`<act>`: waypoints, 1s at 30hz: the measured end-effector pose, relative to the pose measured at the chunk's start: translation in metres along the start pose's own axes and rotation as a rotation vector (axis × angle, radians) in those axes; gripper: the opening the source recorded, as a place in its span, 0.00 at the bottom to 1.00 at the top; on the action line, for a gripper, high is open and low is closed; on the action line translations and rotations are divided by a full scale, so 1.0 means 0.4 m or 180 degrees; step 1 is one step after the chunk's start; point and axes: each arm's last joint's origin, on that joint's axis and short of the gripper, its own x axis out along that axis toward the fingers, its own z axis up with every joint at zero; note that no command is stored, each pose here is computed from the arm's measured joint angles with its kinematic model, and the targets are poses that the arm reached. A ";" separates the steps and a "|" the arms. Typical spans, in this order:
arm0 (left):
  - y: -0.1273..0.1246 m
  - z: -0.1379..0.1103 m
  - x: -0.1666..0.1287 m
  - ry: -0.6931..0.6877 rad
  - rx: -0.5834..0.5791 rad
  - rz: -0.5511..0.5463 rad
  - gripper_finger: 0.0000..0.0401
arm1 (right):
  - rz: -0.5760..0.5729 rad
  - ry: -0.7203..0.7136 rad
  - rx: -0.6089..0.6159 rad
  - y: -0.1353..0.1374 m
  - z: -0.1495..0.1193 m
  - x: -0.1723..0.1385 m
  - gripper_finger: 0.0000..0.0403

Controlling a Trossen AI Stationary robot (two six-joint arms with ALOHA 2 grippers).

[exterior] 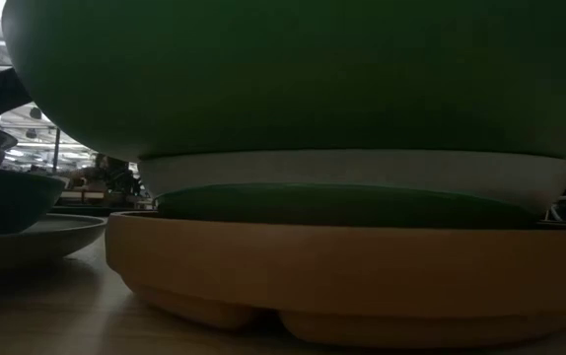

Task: Sort dishes
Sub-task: Put the blue plate in the dishwasher rack

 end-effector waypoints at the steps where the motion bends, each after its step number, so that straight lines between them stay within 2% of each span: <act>1: 0.000 0.000 0.000 0.0000 0.0002 0.0000 0.05 | 0.0006 0.0019 -0.0018 0.000 0.000 0.000 0.01; 6: 0.000 0.000 0.000 0.0000 0.0055 0.0000 0.05 | 0.0017 0.0056 -0.0087 0.000 -0.001 0.000 0.01; 11: 0.000 0.000 0.000 0.0003 0.0326 -0.0004 0.07 | 0.0020 0.0068 -0.0122 0.000 -0.002 0.000 0.01; 14: 0.000 0.000 0.000 0.0001 0.0450 0.0000 0.11 | 0.0029 0.0100 -0.0154 0.001 -0.002 0.000 0.01; 22: 0.001 0.002 0.001 -0.0011 0.0457 0.0007 0.25 | 0.0036 0.0122 -0.0171 0.001 -0.003 0.000 0.01; 30: -0.002 -0.004 0.000 0.0186 0.0805 -0.0119 0.31 | 0.0037 0.0123 -0.0171 0.001 -0.003 0.000 0.01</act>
